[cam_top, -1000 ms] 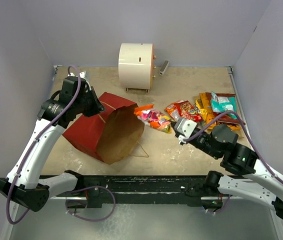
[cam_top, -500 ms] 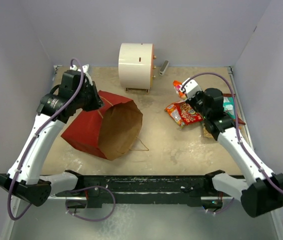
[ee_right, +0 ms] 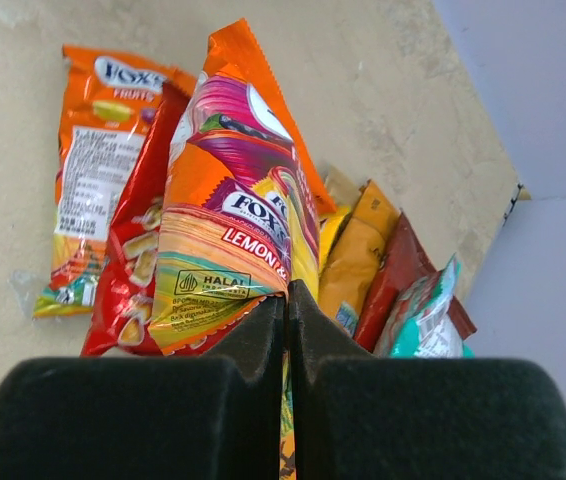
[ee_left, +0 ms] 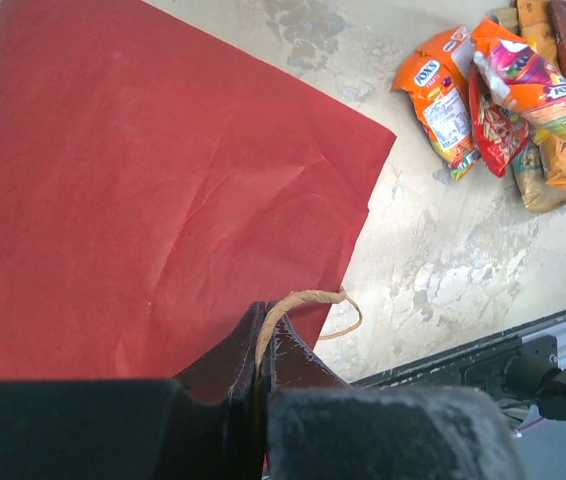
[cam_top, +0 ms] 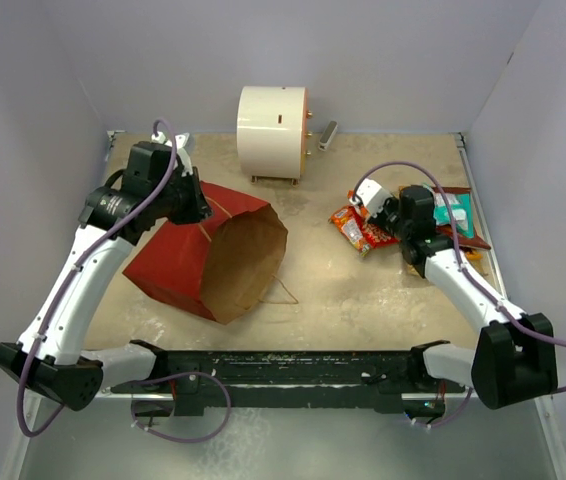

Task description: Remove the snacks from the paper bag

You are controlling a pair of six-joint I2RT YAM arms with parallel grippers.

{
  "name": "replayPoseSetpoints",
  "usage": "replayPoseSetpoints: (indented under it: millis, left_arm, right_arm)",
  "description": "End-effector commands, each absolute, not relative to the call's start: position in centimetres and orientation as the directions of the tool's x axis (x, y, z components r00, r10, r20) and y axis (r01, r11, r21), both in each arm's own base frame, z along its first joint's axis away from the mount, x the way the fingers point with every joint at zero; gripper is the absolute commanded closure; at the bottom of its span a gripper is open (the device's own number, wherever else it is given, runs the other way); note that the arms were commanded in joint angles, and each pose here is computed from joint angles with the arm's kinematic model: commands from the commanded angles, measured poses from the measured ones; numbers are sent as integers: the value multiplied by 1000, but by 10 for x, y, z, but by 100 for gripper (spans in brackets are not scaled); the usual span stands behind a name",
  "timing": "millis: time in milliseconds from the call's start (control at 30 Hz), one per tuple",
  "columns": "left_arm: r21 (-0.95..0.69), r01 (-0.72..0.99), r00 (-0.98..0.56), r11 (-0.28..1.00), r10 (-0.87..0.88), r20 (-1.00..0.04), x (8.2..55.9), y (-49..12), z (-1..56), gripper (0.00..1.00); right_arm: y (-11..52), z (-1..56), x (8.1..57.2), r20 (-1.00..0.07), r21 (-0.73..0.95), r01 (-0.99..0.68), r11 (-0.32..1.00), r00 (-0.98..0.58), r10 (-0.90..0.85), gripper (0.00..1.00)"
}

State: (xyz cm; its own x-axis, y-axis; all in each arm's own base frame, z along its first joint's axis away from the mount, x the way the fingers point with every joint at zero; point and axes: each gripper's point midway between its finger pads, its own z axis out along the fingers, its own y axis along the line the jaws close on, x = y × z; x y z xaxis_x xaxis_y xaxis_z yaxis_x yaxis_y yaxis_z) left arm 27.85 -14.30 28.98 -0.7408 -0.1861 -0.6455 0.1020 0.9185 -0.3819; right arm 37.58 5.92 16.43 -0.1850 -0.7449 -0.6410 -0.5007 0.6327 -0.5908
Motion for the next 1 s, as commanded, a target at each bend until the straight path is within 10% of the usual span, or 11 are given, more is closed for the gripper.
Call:
replayPoseSetpoints:
  millis: [0, 567, 967]
  left_arm:
    - [-411, 144, -734, 900, -181, -655, 284, -152, 291, 100]
    - [-422, 115, -719, 899, -218, -660, 285, -150, 294, 100]
    - [-471, 117, -719, 874, -252, -647, 287, -158, 303, 100]
  right_arm:
    - [58, 169, 380, -620, -643, -486, 593, -125, -775, 100]
    - [72, 114, 331, -600, -573, -632, 521, -109, -793, 99]
    - [79, 155, 332, -684, -566, -562, 603, -88, -724, 34]
